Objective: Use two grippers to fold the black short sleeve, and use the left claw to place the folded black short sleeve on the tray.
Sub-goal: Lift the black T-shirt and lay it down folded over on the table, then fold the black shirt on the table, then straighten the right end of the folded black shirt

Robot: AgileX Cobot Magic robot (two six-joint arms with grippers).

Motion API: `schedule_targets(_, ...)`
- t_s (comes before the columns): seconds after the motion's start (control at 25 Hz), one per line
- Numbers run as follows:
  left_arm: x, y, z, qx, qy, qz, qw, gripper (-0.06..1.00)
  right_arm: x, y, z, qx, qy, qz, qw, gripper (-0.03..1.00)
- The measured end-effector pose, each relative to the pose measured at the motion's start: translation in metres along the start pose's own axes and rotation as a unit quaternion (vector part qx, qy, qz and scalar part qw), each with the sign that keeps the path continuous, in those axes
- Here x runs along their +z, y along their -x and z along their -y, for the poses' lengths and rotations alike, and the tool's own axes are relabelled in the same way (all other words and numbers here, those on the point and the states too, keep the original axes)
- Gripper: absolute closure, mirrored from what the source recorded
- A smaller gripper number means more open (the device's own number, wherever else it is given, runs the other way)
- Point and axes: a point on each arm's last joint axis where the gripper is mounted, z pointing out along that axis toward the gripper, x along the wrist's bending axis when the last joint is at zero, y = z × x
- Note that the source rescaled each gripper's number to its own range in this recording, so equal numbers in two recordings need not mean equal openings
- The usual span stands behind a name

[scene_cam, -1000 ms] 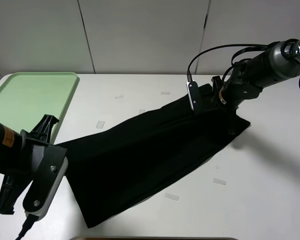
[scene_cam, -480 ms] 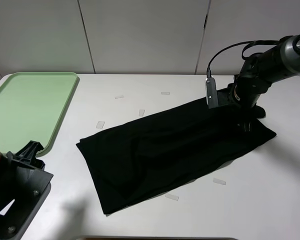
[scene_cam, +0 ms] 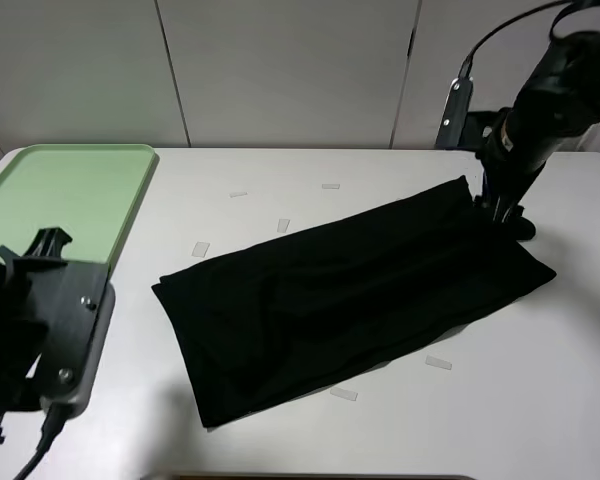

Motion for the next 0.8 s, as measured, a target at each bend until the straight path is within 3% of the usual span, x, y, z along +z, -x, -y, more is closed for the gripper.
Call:
schedule_targets(0.24,-0.057,-0.013,-0.010,-0.051,0.069,-0.078,0.993,0.25,-0.063,0.025,0.004,0.091,0.079,0.052,0.991,-0.03)
schedule_targets(0.36,-0.092,-0.014,-0.012,-0.110,0.128,-0.123,0.978,0.25,-0.097,0.034,0.008,0.138,0.126,0.077,0.979,-0.03)
schedule_targets(0.44,-0.119,-0.014,-0.013,-0.165,0.185,-0.150,0.957,0.25,-0.121,0.038,0.011,0.170,0.161,0.091,0.968,-0.03)
schedule_targets(0.6,-0.169,-0.003,-0.008,-0.248,0.290,-0.182,0.906,0.25,-0.174,0.043,0.024,0.239,0.236,0.117,0.935,-0.03)
schedule_targets(0.8,-0.221,0.022,0.004,-0.264,0.395,-0.200,0.857,0.25,-0.241,0.039,0.046,0.315,0.329,0.138,0.879,-0.03)
